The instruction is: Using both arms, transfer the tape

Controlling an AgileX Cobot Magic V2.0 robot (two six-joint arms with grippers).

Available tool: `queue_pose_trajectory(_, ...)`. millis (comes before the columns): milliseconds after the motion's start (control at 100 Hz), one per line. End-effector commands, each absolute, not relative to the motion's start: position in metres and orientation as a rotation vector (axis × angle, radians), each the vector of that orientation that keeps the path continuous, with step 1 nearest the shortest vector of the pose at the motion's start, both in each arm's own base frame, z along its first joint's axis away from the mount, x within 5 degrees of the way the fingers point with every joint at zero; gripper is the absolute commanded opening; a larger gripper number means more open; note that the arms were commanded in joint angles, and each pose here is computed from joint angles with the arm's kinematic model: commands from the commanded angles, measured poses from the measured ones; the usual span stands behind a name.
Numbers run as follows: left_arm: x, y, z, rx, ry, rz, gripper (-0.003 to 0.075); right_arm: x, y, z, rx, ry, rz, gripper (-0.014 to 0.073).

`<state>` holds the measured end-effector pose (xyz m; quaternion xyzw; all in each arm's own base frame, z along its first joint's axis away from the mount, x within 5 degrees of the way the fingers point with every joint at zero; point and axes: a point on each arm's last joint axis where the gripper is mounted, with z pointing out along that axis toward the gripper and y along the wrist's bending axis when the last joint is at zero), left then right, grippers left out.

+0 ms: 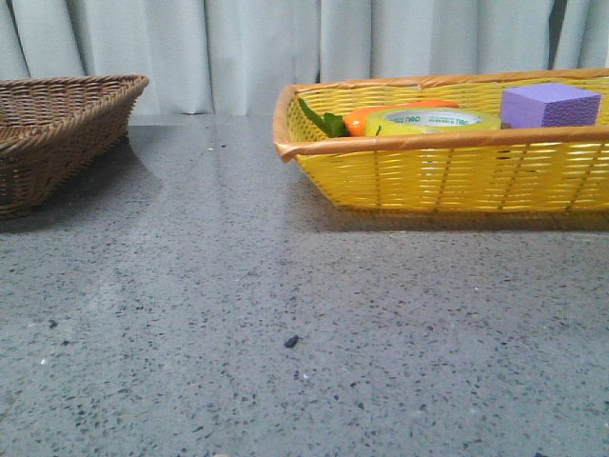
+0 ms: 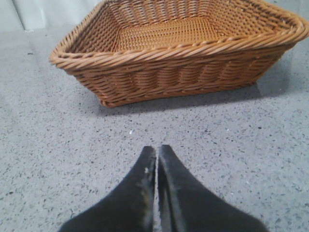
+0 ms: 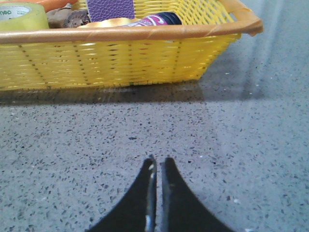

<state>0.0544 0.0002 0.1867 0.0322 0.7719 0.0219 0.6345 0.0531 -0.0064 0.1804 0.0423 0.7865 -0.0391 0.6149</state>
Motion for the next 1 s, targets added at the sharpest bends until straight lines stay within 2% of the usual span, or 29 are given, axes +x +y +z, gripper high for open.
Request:
queue_pose_trajectory(0, 0.054, 0.0, 0.193, 0.077, 1.656, 0.052, -0.002, 0.053, -0.007, 0.176, 0.094, 1.792, -0.105, -0.0074)
queue_pose_trajectory(450, 0.054, -0.004, 0.202, 0.116, 1.555, -0.013, -0.0021, 0.053, -0.007, 0.177, 0.093, 1.784, -0.105, -0.0074)
queue_pose_trajectory(730, 0.054, -0.005, 0.208, 0.066, 1.485, -0.071, -0.002, 0.055, -0.007, 0.194, 0.083, 1.6, -0.108, -0.0074)
queue_pose_trajectory(990, 0.054, -0.005, 0.209, 0.065, 1.475, -0.071, -0.002, 0.055, -0.007, 0.199, 0.079, 1.539, -0.11, -0.0074)
